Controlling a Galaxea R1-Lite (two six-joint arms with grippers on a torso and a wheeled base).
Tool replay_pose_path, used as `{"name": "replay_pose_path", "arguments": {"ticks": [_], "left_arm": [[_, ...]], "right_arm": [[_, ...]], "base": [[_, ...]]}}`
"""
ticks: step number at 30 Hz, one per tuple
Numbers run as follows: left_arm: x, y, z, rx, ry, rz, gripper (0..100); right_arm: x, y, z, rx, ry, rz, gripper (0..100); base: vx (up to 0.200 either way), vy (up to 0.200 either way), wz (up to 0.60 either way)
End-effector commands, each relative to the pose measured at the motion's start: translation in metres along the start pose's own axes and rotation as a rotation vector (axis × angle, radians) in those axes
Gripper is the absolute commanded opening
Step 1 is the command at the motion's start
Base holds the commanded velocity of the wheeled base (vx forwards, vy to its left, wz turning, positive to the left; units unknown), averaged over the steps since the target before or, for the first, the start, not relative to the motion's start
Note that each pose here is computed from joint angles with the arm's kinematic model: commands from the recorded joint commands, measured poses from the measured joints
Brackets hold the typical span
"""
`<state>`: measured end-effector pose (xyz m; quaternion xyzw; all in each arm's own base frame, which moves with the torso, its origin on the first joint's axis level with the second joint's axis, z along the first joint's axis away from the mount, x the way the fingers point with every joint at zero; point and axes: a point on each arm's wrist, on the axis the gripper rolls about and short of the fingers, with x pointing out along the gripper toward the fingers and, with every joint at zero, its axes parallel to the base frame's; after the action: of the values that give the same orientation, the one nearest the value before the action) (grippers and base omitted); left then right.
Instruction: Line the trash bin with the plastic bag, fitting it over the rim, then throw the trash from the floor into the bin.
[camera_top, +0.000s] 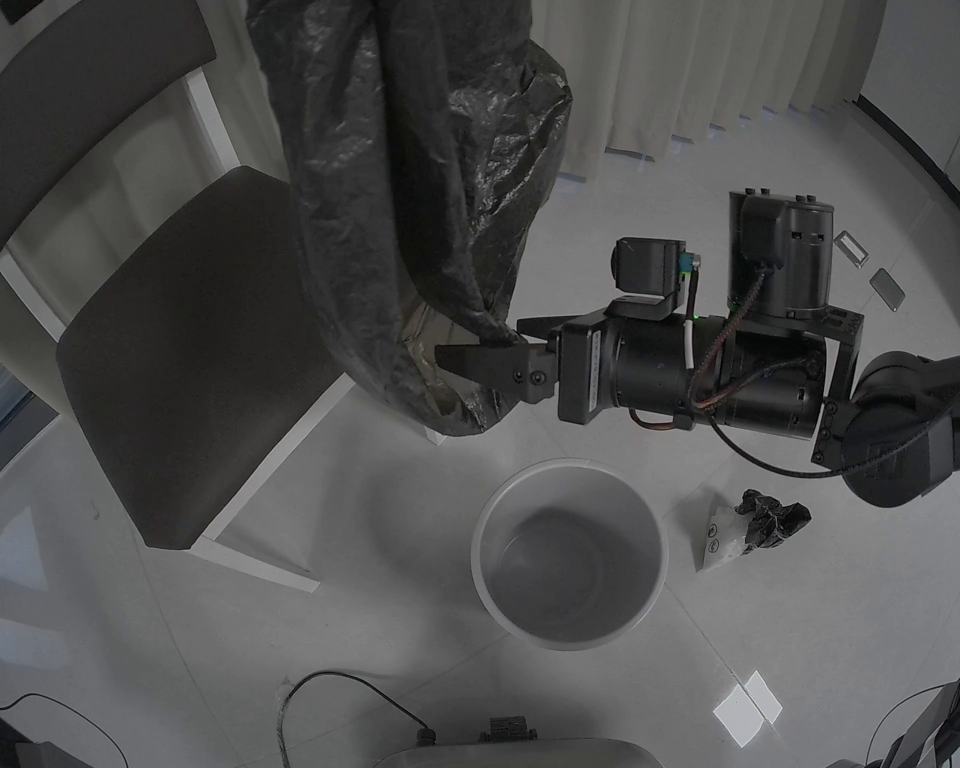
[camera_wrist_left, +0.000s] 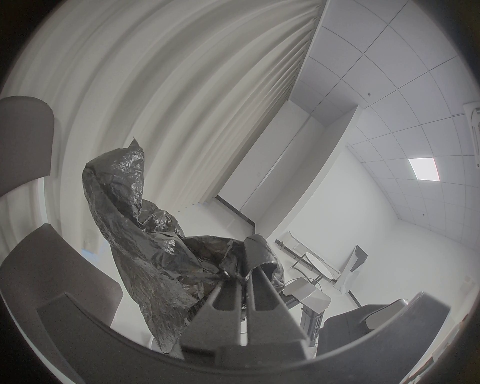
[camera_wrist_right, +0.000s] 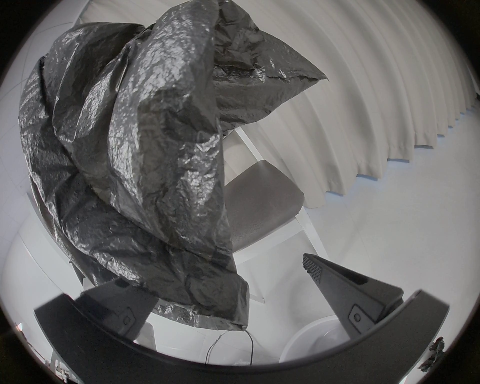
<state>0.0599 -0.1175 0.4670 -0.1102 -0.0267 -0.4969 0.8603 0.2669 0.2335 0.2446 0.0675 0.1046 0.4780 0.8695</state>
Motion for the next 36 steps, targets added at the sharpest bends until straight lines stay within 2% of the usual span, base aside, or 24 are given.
{"name": "replay_pose_path", "arguments": {"ticks": [1, 8, 20, 21, 30, 36], "left_arm": [[0.000, -0.002, 0.000, -0.004, 0.000, -0.011, 0], [0.005, -0.006, -0.001, -0.010, -0.009, -0.030, 0], [0.006, -0.009, -0.003, -0.025, 0.000, -0.042, 0], [0.005, -0.009, -0.003, -0.025, 0.001, -0.044, 0], [0.006, -0.009, -0.004, -0.026, 0.007, -0.043, 0], [0.007, -0.008, -0.011, -0.020, 0.037, -0.023, 0]], "right_arm": [[-0.001, -0.001, 0.000, -0.002, -0.002, -0.002, 100], [0.001, -0.009, 0.002, -0.009, -0.013, -0.062, 100], [0.000, -0.013, 0.012, -0.019, -0.052, -0.071, 100], [-0.001, -0.013, 0.012, -0.024, -0.058, -0.070, 0], [0.000, -0.014, 0.005, -0.026, -0.055, -0.072, 0], [-0.021, -0.010, -0.014, -0.021, 0.013, -0.088, 0]], "base": [[0.000, 0.000, 0.00], [0.000, 0.000, 0.00], [0.000, 0.000, 0.00], [0.000, 0.000, 0.00], [0.000, 0.000, 0.00], [0.000, 0.000, 0.00]]}}
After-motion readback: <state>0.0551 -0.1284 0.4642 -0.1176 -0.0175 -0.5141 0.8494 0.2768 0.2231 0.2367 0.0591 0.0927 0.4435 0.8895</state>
